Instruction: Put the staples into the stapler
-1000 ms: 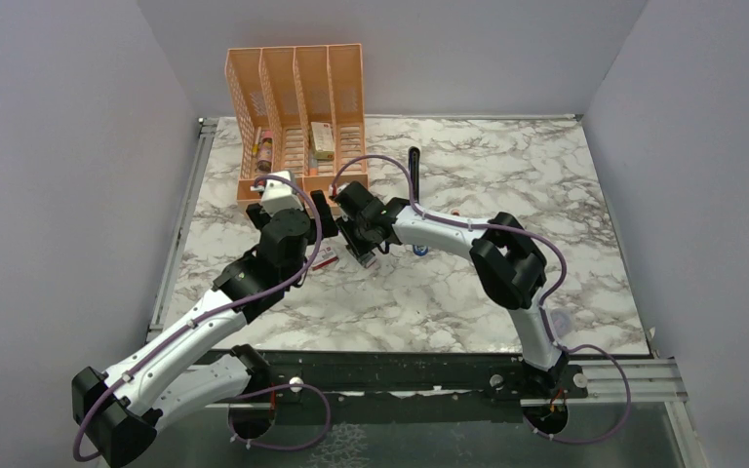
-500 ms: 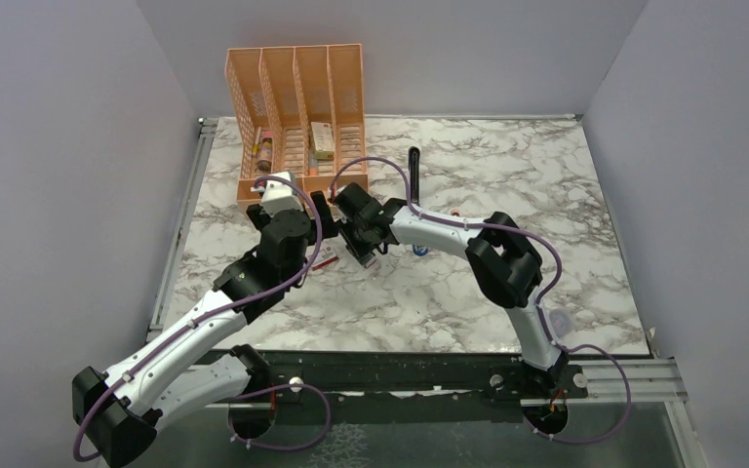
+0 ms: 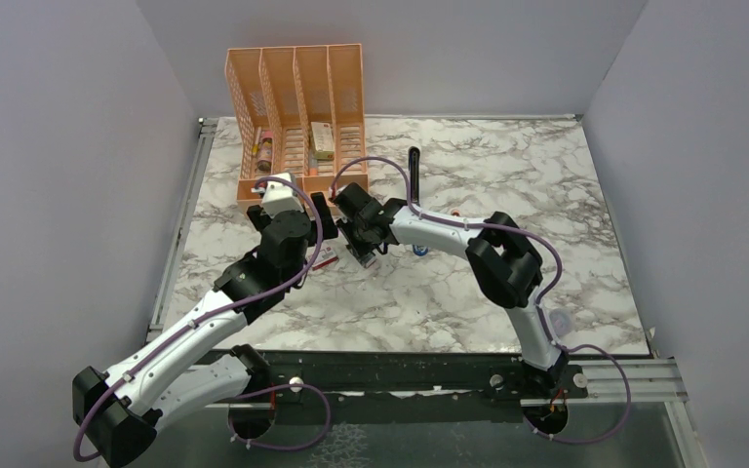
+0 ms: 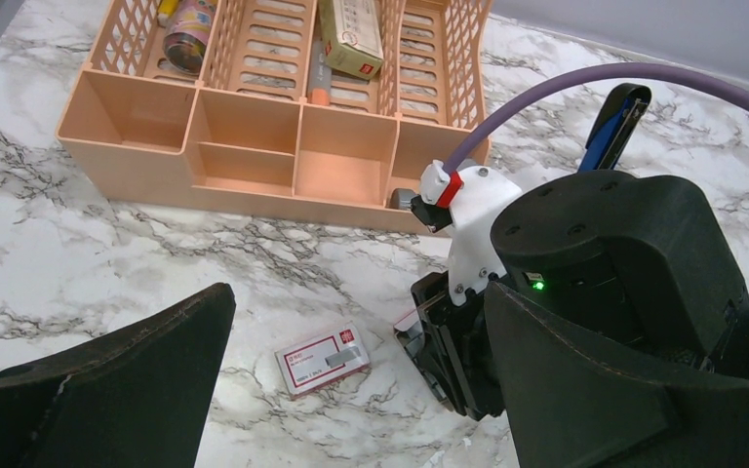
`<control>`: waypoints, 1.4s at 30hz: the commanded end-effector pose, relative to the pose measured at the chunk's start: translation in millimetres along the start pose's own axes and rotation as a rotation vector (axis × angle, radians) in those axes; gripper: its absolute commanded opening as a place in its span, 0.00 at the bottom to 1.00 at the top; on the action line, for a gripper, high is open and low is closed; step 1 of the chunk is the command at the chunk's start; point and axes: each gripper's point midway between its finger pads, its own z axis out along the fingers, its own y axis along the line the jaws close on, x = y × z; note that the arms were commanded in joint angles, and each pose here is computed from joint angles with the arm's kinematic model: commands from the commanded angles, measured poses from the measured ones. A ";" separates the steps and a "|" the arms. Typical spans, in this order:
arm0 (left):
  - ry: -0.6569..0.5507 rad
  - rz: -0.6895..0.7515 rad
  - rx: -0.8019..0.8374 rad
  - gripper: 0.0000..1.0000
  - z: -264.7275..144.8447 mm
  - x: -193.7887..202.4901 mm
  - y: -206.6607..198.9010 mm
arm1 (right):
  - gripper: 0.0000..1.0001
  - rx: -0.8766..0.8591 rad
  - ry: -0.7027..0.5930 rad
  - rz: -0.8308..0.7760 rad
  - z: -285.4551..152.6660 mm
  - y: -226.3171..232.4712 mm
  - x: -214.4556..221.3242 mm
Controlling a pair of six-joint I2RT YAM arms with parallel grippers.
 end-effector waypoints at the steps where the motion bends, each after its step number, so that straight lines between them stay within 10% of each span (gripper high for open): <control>1: -0.033 -0.029 -0.010 0.99 -1.1 -7.4 2.8 | 0.27 0.013 -0.055 0.017 -19.2 1.4 -14.6; 36: -0.014 -0.015 0.016 0.99 1.1 -4.0 -4.0 | 0.27 -0.030 0.181 -0.107 -62.6 -19.9 113.6; 42: -0.012 -0.012 0.019 0.99 1.4 -3.8 -5.0 | 0.45 0.006 0.134 -0.038 -66.0 -21.5 99.0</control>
